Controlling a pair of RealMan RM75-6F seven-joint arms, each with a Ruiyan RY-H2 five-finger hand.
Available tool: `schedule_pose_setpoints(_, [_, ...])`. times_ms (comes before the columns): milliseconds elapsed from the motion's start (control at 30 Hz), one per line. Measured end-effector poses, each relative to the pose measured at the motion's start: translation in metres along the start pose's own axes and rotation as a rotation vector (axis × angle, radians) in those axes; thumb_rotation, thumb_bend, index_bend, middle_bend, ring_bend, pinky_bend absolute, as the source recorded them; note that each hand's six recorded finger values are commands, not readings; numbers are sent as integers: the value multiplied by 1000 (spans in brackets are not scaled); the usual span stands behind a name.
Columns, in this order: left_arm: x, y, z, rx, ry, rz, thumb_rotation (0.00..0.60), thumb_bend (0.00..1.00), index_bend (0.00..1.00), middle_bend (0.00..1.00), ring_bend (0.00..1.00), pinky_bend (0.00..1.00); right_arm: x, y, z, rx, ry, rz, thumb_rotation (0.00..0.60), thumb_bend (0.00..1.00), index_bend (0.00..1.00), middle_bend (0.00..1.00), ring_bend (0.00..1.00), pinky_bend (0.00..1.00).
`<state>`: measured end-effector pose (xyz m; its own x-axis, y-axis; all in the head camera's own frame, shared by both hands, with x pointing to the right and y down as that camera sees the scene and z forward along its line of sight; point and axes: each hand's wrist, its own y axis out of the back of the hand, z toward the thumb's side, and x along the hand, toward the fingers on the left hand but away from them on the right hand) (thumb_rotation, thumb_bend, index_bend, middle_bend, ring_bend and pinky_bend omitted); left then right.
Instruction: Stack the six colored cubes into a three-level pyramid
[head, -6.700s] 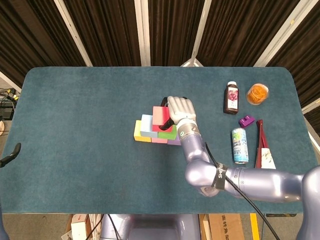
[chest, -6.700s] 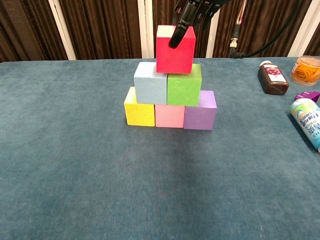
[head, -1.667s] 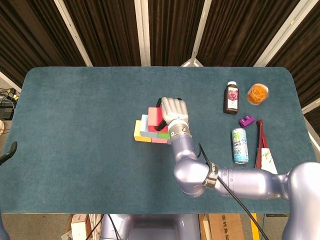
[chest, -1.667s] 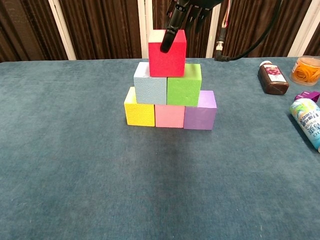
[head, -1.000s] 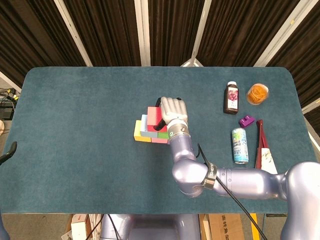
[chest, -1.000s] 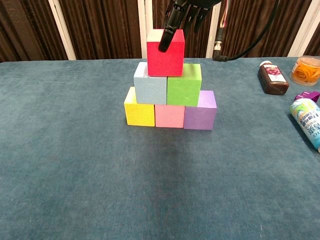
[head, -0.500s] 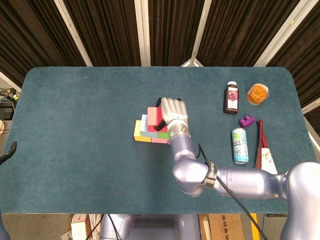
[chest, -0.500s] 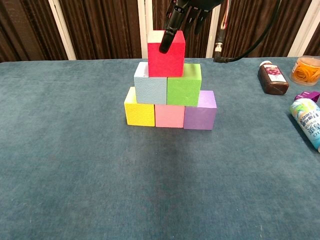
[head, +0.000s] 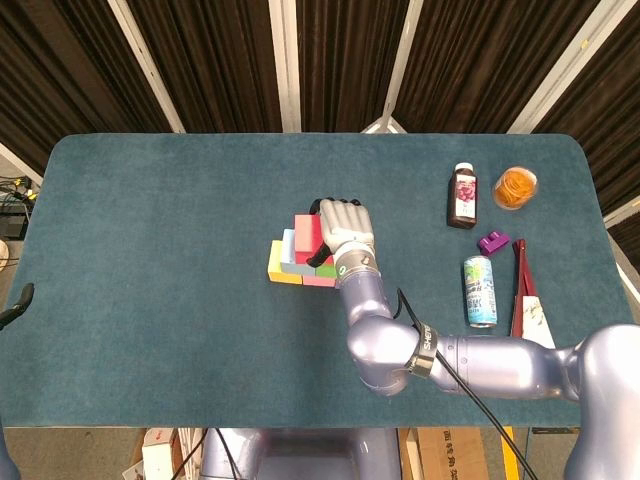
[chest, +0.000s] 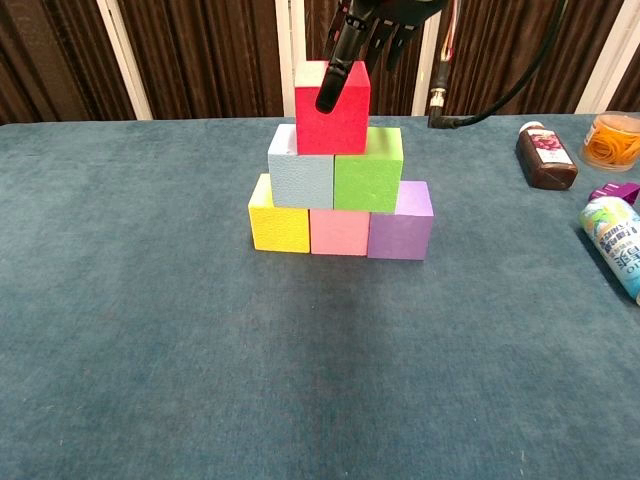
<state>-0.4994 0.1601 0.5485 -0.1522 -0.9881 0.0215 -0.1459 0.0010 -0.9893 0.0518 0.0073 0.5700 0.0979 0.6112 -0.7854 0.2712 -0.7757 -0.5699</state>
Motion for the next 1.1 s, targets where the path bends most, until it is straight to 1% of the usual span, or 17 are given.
schedule_pose_setpoints(167, [0,0,0,-2,0,2,600,318,129,0,0,0,2,1,2,-12,13,16,600,197,97,92,82,62])
schedule_pose_setpoints(300, [0,0,0,-1,0,0,600,318,129,0,0,0,3,2,4,-27,25,15,600,198,38,65,71,52])
schedule_pose_setpoints(467, [0,0,0,1,0,0,600,319,129,0,0,0,6,8,5,-72,57,6,600,198,22,61,68,49])
schedule_pose_setpoints(633, [1,-3,0,9,-1,-10,600,318,129,0,0,0,18,20,-2,-75,79,-17,600,198,22,61,68,50])
schedule_pose_setpoints(833, [0,-5,2,11,-6,-16,600,319,129,0,0,0,46,49,-22,-88,104,-74,600,197,22,61,68,49])
schedule_pose_setpoints(933, [-1,-6,3,9,-11,-20,600,319,129,0,0,0,66,67,-41,-105,112,-119,600,197,22,61,68,50])
schedule_pose_setpoints(1000, [-2,-6,5,5,-16,-21,600,318,129,0,0,0,79,83,-59,-118,109,-171,600,198,22,61,65,50])
schedule_pose_setpoints(1100, [-4,-5,6,-3,-22,-22,600,318,129,0,0,0,93,99,-81,-131,113,-250,600,198,22,60,63,49])
